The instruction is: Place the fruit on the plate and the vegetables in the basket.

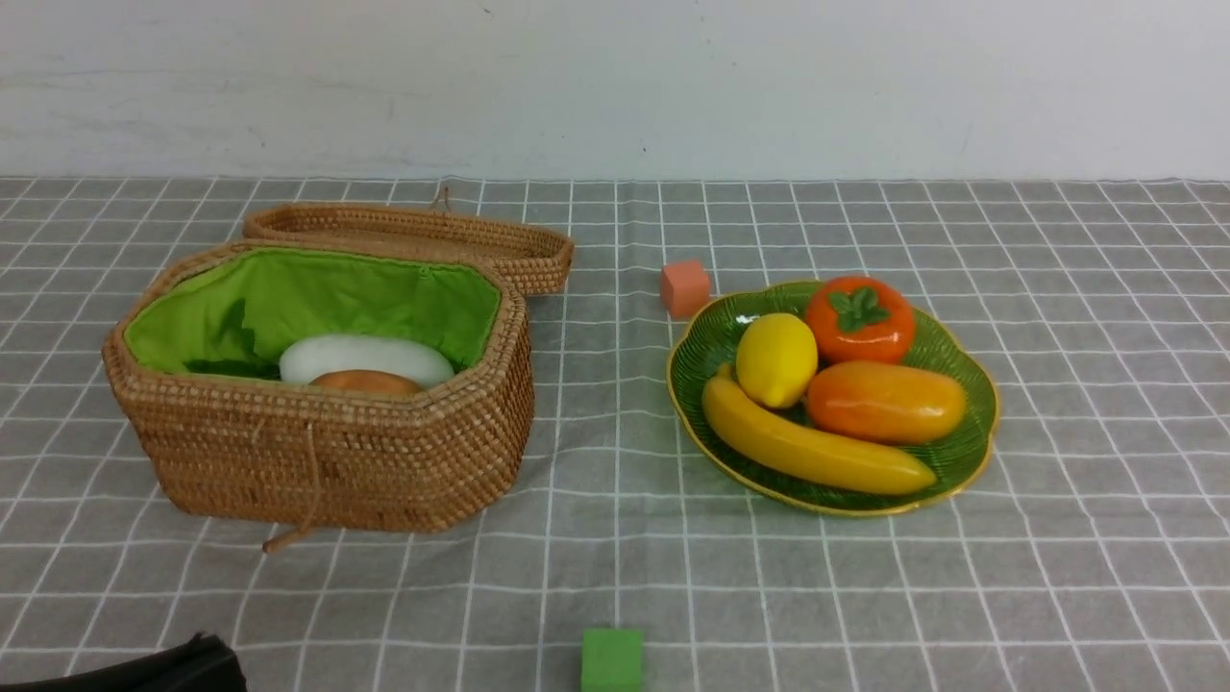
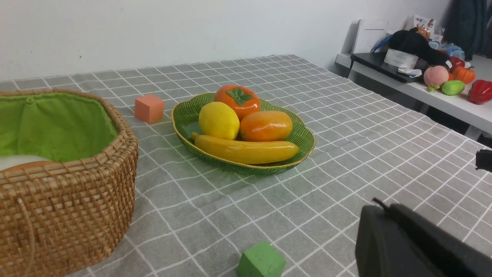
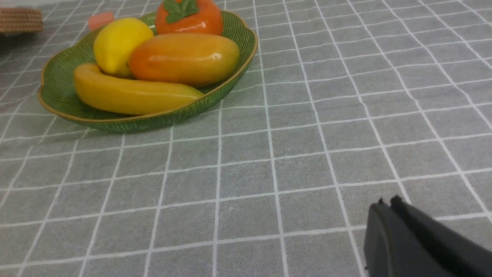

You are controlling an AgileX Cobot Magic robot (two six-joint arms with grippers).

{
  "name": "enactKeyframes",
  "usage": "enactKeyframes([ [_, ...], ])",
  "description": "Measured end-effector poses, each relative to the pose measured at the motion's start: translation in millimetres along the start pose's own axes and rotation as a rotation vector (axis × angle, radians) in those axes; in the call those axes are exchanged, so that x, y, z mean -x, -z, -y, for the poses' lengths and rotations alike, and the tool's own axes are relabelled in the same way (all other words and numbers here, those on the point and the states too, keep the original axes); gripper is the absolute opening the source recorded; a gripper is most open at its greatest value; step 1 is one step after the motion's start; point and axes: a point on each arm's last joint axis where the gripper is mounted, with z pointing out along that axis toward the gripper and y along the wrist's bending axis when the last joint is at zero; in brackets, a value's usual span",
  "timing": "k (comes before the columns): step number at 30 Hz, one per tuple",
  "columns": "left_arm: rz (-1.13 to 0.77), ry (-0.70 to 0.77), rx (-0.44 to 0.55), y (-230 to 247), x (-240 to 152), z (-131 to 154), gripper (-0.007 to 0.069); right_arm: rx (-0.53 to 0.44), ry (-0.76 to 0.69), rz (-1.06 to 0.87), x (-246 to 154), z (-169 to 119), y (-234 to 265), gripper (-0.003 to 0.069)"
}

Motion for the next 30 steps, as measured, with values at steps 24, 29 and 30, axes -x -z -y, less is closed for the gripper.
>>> enactKeyframes([
  [24, 0.06, -0.038, 0.077, 2.2, -0.3, -6.6, -0.0013, 0.001, -0.004, -0.004, -0.1, -0.1, 0.1, -0.0007],
  [29, 0.212, -0.027, 0.397, 20.6, -18.9, -28.2, -0.0013, 0.001, -0.004, -0.004, -0.1, -0.1, 0.1, -0.0003],
  [30, 0.225, -0.028, 0.45, 23.2, -27.2, -31.7, -0.0013, 0.001, -0.004, -0.004, -0.1, -0.1, 0.1, -0.0002],
])
